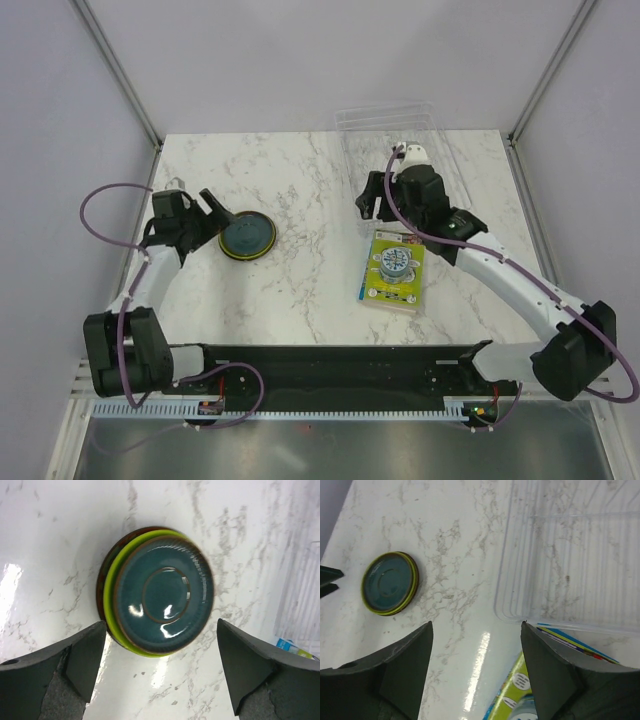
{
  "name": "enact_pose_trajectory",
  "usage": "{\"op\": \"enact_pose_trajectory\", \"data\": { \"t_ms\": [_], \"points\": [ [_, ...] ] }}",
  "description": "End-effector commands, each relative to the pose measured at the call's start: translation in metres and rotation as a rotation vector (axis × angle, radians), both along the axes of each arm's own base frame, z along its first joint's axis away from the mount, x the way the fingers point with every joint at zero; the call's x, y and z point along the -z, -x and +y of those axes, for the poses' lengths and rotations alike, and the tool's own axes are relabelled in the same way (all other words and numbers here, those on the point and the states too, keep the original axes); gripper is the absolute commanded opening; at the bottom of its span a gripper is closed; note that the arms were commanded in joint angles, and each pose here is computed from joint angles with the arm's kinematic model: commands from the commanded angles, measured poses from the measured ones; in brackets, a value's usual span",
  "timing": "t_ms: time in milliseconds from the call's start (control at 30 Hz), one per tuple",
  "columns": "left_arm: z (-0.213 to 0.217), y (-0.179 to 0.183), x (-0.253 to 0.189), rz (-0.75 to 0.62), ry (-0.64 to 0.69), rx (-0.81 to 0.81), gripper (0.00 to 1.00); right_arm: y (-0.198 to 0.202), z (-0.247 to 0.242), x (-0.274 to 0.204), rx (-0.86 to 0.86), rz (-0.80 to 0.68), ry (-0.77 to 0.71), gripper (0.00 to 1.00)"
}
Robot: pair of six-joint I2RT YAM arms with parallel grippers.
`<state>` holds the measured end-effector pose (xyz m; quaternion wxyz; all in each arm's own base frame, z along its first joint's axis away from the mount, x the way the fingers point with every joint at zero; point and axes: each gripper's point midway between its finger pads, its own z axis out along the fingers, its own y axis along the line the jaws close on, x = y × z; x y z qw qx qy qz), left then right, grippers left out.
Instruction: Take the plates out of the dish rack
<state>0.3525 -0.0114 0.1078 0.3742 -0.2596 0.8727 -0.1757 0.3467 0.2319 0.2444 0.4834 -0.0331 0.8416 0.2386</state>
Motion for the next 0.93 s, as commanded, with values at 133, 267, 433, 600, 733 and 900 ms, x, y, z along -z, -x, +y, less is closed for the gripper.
{"op": "enact_pose_trajectory", "data": {
  "t_ms": [133, 267, 433, 600, 733, 900],
  "points": [
    [-0.023, -0.002, -0.156, -0.457, -0.226, 0.187, 1.00, 0.010, -0.118, -0.013, 0.373, -0.162, 0.352, 0.98],
    [-0.040, 0.013, -0.203, -0.597, -0.306, 0.233, 1.00, 0.021, -0.158, -0.013, 0.497, -0.187, 0.449, 0.98],
    [-0.057, 0.031, -0.237, -0.717, -0.370, 0.260, 1.00, 0.028, -0.185, 0.003, 0.545, -0.162, 0.494, 0.98],
    [-0.060, 0.040, -0.228, -0.732, -0.391, 0.266, 1.00, 0.028, -0.209, 0.011, 0.565, -0.145, 0.456, 0.98],
    [-0.063, 0.042, -0.222, -0.736, -0.397, 0.281, 1.00, 0.025, -0.218, 0.007, 0.578, -0.151, 0.399, 0.98],
    [-0.061, 0.038, -0.215, -0.718, -0.406, 0.274, 1.00, 0.016, -0.220, 0.003, 0.568, -0.149, 0.394, 0.98]
  ]
}}
